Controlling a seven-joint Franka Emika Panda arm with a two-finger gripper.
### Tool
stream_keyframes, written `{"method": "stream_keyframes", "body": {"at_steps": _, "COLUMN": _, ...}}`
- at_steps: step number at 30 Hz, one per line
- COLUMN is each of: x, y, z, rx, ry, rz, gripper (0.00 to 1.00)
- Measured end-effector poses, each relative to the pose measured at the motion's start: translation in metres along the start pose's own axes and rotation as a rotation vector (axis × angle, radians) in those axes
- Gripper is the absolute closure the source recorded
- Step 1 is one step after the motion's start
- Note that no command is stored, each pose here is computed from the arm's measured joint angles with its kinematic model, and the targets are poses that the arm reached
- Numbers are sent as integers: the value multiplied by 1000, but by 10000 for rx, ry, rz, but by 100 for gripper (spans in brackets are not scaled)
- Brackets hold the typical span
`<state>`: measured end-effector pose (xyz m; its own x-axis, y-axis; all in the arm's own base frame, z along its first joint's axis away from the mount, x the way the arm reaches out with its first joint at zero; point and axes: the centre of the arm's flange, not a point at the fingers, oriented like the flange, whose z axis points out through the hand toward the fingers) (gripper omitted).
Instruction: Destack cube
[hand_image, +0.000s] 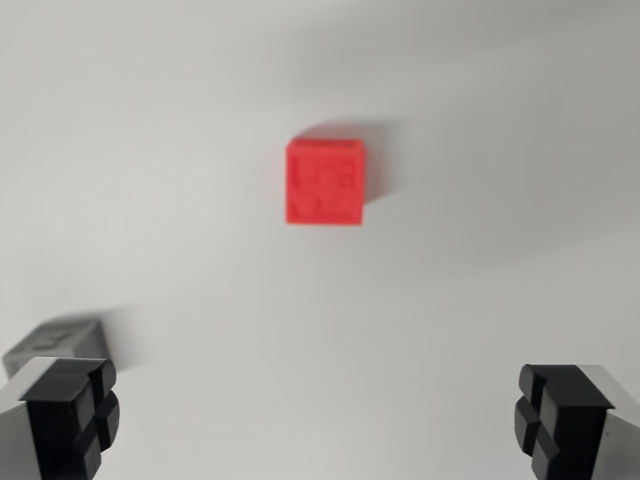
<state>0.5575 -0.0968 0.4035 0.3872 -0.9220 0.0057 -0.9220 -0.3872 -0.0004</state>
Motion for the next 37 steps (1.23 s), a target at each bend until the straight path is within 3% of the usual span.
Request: {"method": "stream_keyframes", "body": {"at_steps": 37, "x": 0, "y": 0, "z": -9, "rx": -3, "ry": -2, "rz": -1, "gripper": 0}}
